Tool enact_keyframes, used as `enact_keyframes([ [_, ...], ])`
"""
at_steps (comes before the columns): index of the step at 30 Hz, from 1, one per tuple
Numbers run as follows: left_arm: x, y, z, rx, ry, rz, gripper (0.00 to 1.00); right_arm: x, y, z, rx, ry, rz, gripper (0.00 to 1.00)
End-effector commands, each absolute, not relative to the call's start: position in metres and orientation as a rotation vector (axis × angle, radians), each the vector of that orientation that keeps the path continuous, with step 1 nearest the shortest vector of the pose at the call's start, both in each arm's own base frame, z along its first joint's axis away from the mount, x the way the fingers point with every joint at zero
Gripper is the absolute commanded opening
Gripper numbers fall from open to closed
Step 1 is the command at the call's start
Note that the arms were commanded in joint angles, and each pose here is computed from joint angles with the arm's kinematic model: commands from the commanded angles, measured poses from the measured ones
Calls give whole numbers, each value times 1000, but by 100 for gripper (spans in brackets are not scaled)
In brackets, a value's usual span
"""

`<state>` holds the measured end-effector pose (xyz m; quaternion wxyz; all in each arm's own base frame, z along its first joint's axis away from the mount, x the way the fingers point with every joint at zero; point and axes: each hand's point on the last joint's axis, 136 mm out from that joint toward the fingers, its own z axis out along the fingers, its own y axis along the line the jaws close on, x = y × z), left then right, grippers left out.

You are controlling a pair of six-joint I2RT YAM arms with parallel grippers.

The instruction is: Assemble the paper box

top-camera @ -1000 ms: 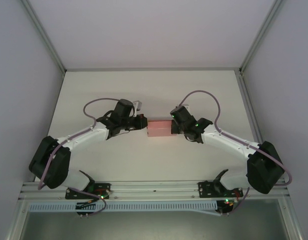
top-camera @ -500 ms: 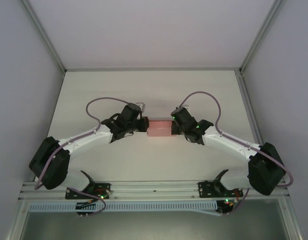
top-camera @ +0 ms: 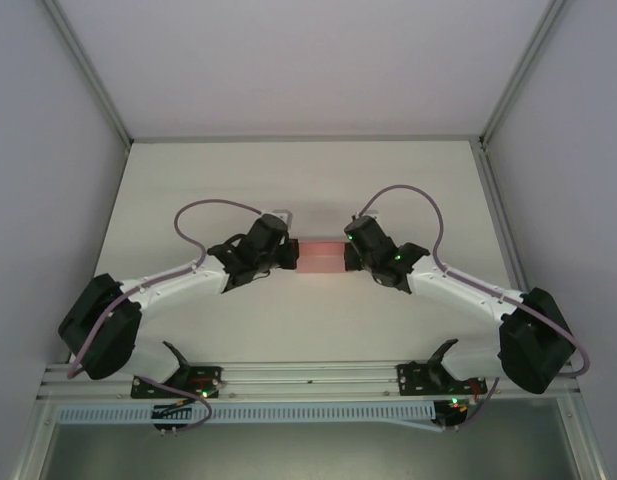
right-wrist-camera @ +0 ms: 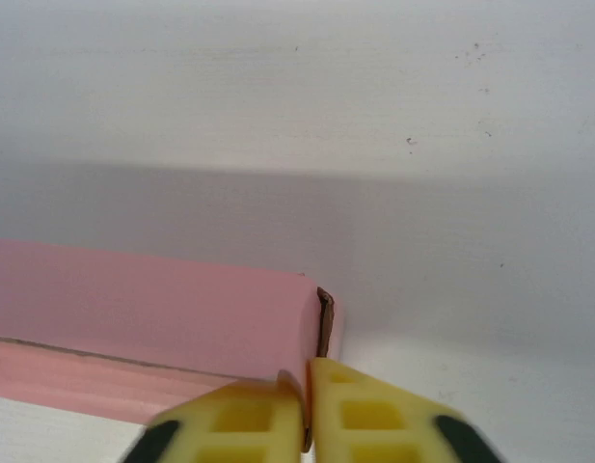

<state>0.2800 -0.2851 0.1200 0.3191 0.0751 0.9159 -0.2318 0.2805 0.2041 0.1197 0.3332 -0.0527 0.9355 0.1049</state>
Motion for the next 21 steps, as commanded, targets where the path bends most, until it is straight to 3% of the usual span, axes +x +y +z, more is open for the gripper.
enact_keyframes([
  [1, 228, -234, 44, 294, 2741, -282, 0, 269, 206, 117, -206, 2488, 283, 35],
  [5, 238, -245, 61, 322, 2690, -291, 0, 281, 212, 163, -171, 2383, 346, 52],
  [7, 241, -250, 67, 342, 2671, -286, 0, 285, 213, 182, -146, 2334, 378, 69],
  [11, 246, -253, 71, 369, 2654, -228, 0, 295, 213, 204, -59, 2258, 453, 79],
  [21, 248, -262, 84, 397, 2610, -241, 0, 293, 185, 154, 158, 2416, 422, 61],
])
